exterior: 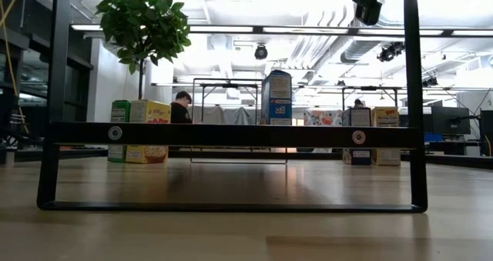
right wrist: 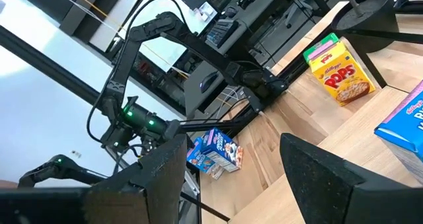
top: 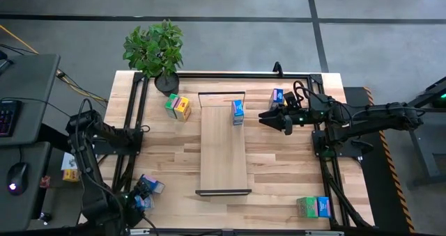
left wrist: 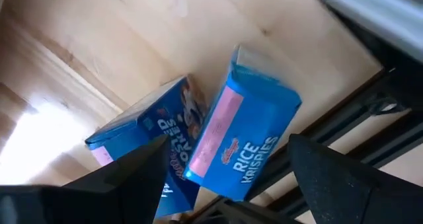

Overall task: Stack cereal on shelf
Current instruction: Put the left light blue cereal box on the shelf aligned with the other light blue cereal box

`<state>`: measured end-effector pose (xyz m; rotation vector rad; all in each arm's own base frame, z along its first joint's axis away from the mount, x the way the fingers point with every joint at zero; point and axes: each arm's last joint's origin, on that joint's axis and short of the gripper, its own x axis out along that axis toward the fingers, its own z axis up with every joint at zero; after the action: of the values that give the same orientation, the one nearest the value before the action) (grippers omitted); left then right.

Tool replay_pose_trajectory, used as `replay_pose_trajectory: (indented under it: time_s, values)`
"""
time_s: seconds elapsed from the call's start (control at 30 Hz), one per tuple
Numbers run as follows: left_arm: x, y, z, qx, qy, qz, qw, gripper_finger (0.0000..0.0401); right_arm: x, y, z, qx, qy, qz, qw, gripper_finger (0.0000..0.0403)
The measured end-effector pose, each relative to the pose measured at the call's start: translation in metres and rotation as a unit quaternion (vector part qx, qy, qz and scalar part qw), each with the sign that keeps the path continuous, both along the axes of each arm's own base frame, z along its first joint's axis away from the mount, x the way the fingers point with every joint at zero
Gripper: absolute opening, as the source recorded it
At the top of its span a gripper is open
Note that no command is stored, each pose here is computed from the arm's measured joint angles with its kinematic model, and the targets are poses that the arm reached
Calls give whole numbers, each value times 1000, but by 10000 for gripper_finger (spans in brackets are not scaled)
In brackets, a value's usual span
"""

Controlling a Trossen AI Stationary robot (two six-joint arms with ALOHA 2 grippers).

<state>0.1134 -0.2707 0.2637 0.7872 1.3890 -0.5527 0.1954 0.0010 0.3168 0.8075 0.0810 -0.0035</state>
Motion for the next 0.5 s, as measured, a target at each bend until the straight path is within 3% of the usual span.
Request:
replay_pose_trajectory:
  time_s: [0.5]
  values:
    - [0,4,-24,11,4,-18,1000,296,0,0,0,-2,1,0,1000,236]
